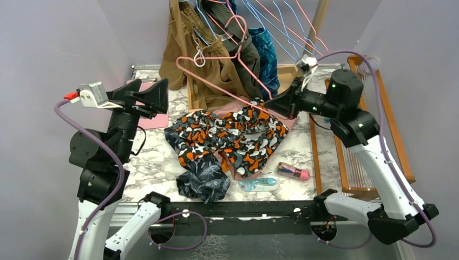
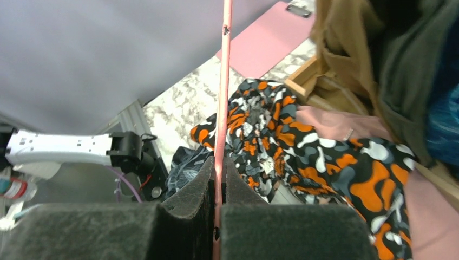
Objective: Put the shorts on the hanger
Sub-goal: Hang the shorts on the hanger.
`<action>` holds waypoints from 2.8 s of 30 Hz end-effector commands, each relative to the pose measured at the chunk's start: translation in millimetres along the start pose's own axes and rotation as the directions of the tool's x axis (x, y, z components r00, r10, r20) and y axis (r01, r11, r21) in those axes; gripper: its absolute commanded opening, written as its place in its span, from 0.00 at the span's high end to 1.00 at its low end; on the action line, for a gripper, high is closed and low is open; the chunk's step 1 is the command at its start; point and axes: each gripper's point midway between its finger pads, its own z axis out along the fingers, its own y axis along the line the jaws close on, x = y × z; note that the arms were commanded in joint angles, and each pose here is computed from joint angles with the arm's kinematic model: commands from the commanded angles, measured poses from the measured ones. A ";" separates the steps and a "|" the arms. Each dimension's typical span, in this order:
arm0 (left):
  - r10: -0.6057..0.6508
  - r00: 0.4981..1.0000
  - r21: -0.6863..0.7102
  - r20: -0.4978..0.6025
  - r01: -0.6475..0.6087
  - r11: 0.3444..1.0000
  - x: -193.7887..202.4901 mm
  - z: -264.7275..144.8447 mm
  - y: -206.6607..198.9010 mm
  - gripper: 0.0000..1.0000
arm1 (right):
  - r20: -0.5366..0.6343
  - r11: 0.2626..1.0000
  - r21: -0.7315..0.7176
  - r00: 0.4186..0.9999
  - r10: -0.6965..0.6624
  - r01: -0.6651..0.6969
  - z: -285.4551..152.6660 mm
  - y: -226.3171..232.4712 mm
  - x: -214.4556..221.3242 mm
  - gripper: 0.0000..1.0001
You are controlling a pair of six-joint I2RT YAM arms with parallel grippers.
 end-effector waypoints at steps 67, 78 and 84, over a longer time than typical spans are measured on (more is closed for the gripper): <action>0.539 0.831 0.877 -0.140 -0.149 0.457 178.4 -68.9 -102.5 1.00 | 0.043 0.871 -0.313 0.922 -0.384 0.378 -40.9 69.5 126.2 0.99; 0.511 0.842 0.842 -0.171 -0.144 0.520 185.0 -55.8 -98.9 1.00 | 0.025 0.879 -0.332 0.935 -0.354 0.342 -46.7 77.8 117.3 0.58; 0.500 0.851 0.828 -0.163 -0.158 0.539 186.6 -56.0 -94.8 1.00 | 0.033 0.888 -0.305 0.936 -0.352 0.344 -49.5 77.4 108.6 0.48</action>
